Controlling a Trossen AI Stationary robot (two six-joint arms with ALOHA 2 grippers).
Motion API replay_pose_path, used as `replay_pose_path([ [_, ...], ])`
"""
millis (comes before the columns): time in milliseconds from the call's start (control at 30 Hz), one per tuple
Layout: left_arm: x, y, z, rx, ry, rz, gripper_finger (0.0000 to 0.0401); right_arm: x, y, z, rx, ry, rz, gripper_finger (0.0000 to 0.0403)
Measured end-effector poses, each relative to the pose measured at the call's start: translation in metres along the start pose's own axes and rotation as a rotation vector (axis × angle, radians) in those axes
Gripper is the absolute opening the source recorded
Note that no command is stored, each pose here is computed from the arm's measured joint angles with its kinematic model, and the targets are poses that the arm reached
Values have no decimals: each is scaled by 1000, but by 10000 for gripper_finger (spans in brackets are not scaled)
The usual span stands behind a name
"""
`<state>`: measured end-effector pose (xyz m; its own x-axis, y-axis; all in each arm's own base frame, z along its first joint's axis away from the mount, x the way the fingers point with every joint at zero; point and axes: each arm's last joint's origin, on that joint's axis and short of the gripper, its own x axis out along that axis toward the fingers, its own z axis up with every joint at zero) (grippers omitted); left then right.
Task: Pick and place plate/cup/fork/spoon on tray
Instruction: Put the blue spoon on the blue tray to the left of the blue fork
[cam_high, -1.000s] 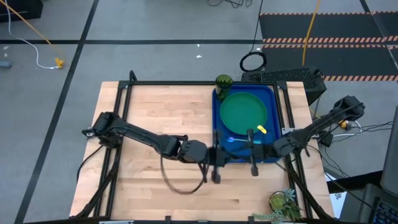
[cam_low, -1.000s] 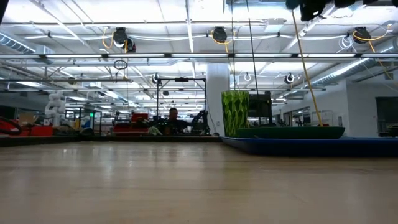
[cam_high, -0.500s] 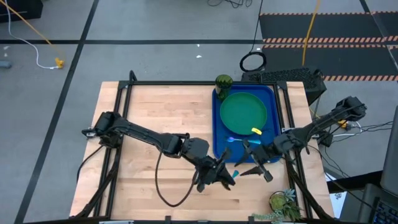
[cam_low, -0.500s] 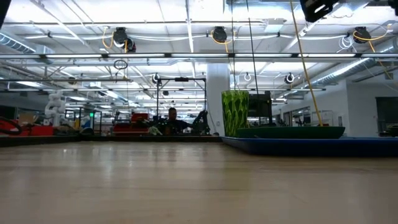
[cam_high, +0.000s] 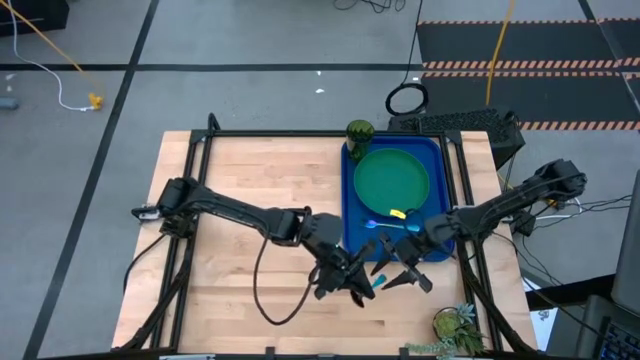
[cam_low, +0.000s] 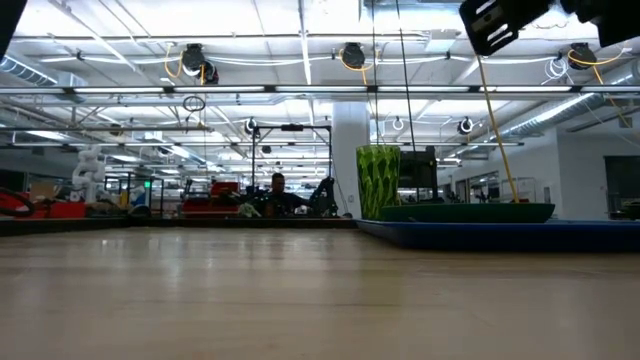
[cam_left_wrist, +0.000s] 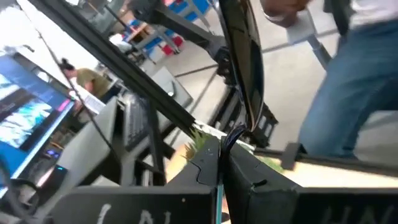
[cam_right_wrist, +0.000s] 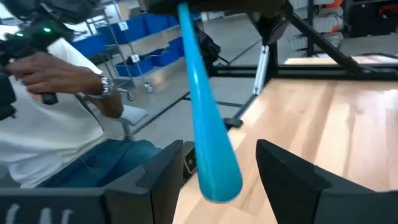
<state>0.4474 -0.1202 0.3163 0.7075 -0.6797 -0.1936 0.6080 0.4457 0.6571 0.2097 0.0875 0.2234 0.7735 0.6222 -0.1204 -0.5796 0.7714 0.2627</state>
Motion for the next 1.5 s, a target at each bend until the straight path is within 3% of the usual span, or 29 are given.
replay_pose_path([
  [133, 0, -1, -5, 6, 8, -18, 5, -1, -4, 0, 4, 1, -16, 177],
  [400, -1, -1, -6, 15, 17, -27, 5, -2, -5, 1, -5, 4, 13, 70],
  [500, -1, -1, -7, 11, 34, -23, 8, -2, -4, 1, -6, 5, 22, 56],
  [733, -2, -1, -12, -73, 187, 76, 67, -3, -6, 2, -3, -14, -14, 52],
  [933, -1, -1, -13, -100, 249, 120, 121, -7, -3, 7, -20, -35, -9, 6],
  [1033, 0, -3, -11, -99, 260, 125, 130, -10, -2, 8, -32, -37, -55, 2],
  [1133, 2, -6, -10, -101, 294, 134, 110, -13, -2, 8, -28, -20, -83, 1],
  [1333, 1, -6, -12, -131, 326, 157, 21, -15, -1, 9, -16, -17, -87, 0],
  [1500, 1, -5, -11, -145, 305, 160, 22, -15, -1, 8, 3, -13, -84, 0],
])
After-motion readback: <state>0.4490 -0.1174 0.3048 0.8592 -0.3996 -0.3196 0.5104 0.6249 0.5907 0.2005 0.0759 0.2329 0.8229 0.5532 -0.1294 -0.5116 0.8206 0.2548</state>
